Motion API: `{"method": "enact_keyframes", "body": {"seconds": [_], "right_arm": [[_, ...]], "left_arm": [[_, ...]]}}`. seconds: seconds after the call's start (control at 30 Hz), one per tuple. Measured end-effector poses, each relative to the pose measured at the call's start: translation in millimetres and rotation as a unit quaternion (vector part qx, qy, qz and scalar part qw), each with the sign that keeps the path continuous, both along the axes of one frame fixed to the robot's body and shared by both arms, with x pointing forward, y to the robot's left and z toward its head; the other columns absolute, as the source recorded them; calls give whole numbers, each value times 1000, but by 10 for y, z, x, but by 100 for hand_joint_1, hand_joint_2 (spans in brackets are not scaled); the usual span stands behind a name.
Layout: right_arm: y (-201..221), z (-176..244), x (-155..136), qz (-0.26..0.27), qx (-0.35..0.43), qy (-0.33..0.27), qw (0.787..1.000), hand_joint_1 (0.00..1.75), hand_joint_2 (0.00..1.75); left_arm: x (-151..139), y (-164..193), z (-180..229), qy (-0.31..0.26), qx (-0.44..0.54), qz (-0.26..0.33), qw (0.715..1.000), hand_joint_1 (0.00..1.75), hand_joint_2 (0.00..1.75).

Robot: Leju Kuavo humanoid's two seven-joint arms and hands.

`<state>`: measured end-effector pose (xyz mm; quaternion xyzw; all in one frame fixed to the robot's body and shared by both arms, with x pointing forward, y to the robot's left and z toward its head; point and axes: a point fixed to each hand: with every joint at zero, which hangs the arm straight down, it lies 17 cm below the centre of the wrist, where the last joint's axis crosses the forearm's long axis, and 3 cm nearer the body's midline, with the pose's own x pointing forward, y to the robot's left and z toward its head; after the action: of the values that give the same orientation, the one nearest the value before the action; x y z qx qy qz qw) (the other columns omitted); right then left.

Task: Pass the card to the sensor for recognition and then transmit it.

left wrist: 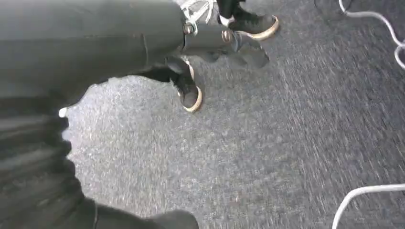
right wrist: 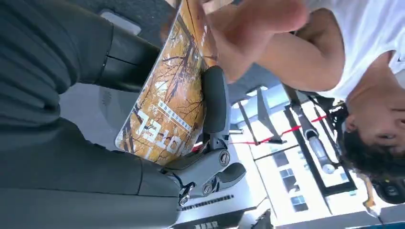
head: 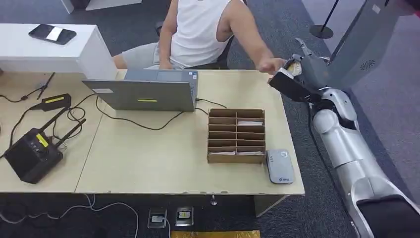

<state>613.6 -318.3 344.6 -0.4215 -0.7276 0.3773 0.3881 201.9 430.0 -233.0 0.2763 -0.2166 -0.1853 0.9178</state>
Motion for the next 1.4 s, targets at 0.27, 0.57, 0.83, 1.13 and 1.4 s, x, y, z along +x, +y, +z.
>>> {"method": "enact_keyframes", "body": {"seconds": [0.27, 0.57, 0.83, 1.13, 1.4], "right_arm": [[207, -228, 195, -1, -5, 26, 1000, 175, 175], [245, -545, 261, -11, 2, 60, 998, 0, 175], [210, -691, 258, -6, 29, 78, 997, 0, 175], [356, -833, 129, 80, 205, 163, 962, 0, 175], [509, -467, -433, 229, 346, 211, 885, 0, 175]], "left_arm": [[114, -41, 28, -3, -1, -2, 1000, 0, 175], [114, -58, 23, 0, 0, -2, 1000, 0, 175], [101, -65, 18, -1, -2, 2, 1000, 0, 175], [24, -56, -4, 1, -3, 5, 1000, 0, 175], [-86, 8, -21, -3, -4, 6, 1000, 0, 175]]}}
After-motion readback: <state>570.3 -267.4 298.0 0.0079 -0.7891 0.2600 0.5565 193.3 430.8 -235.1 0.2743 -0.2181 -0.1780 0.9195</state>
